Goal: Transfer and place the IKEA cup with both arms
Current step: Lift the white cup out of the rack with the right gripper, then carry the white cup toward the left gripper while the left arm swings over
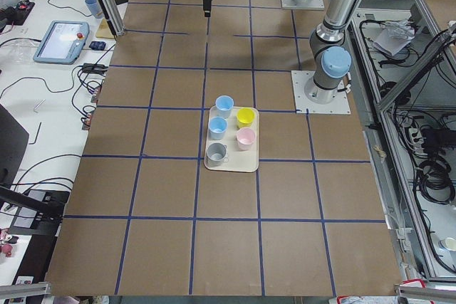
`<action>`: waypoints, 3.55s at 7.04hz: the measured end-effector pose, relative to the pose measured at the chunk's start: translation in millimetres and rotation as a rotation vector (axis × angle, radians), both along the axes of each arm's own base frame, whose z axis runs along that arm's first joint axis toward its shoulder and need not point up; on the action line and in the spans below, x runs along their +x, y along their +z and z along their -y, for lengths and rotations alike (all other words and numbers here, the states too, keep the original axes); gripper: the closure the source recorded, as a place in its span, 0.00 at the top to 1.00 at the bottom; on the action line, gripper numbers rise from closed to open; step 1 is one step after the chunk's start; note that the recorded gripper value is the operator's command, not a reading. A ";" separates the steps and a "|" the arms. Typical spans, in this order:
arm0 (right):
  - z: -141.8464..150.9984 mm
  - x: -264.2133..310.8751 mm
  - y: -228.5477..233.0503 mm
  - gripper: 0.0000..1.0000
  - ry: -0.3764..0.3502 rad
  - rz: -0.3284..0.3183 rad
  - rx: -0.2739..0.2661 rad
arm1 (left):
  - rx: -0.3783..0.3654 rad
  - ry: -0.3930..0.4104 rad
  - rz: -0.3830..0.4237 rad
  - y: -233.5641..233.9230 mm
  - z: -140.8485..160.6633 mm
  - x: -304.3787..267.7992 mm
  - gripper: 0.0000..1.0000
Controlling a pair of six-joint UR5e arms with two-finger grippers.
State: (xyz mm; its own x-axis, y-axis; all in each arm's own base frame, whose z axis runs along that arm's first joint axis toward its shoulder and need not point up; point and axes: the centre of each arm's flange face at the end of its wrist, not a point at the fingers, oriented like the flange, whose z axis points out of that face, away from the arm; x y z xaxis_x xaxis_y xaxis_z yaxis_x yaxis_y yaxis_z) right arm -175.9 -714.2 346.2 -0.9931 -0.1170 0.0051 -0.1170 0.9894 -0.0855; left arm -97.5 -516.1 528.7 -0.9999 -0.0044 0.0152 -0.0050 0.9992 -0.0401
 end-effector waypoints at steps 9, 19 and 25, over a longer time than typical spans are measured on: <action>-24.0 69.7 142.9 0.34 0.086 -0.024 0.006 | 0.000 0.003 -0.003 0.6 -0.3 0.2 1.00; -69.7 399.6 152.1 0.34 -0.097 0.977 0.262 | -0.087 0.168 -0.584 30.0 -14.8 67.1 1.00; -115.8 415.7 119.3 0.33 -0.340 1.408 0.503 | -0.412 -0.026 -1.197 19.7 -33.3 36.3 1.00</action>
State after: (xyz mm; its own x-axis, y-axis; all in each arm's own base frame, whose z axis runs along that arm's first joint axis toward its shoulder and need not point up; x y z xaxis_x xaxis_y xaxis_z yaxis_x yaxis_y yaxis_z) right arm 239.9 -598.4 465.4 -0.1372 0.4077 -0.9027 0.0006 0.9114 0.4115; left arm -61.2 -482.9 548.4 -0.3594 0.2355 0.9030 -0.2337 0.9141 -0.3314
